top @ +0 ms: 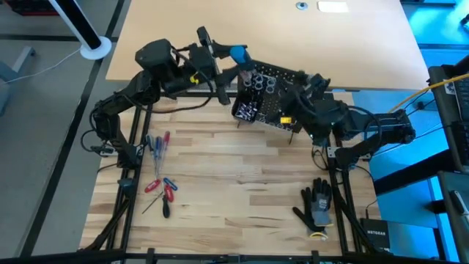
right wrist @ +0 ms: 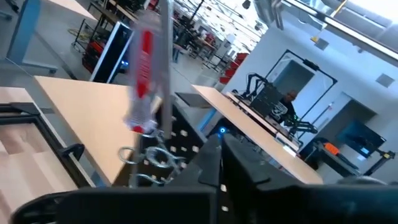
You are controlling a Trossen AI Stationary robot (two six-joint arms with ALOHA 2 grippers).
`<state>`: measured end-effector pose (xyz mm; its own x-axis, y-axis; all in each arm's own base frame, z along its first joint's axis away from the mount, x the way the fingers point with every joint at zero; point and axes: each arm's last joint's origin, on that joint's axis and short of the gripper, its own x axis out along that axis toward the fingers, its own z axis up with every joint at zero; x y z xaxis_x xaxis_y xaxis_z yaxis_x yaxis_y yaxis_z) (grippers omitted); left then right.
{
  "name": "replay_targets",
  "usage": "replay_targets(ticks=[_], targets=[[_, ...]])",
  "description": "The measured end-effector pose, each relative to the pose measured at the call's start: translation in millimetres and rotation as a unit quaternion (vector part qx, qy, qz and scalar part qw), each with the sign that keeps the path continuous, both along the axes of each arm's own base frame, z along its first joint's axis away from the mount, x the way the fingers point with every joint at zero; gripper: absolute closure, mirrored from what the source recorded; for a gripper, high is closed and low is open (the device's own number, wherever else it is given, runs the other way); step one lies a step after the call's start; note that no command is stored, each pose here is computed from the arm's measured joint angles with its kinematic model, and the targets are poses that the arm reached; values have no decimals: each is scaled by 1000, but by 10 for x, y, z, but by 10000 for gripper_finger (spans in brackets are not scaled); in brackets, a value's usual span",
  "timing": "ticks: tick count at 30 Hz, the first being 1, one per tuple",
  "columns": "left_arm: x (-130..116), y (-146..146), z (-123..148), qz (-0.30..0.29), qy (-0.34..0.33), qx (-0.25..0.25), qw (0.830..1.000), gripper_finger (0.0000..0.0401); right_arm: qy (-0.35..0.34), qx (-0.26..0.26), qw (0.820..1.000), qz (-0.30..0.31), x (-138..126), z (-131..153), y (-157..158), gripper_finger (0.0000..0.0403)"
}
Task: Hang tools onto peg board
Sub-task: Hang the bottom blue screwdriver on the black pegboard
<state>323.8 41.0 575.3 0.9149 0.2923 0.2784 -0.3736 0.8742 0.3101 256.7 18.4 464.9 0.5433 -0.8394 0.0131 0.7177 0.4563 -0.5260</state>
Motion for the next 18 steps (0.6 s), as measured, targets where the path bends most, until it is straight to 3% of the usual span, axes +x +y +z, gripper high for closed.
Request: replay_targets(ticks=[5, 14, 18], targets=[[-16, 56, -2, 10, 3, -3, 1000, 248, 2, -1, 1000, 9, 11, -4, -33, 399], [-14, 54, -8, 6, 5, -7, 1000, 248, 11, -3, 1000, 10, 11, -17, -27, 389], [-9, 32, -6, -42, -2, -24, 999, 248, 12, -3, 1000, 11, 12, -20, -28, 398]])
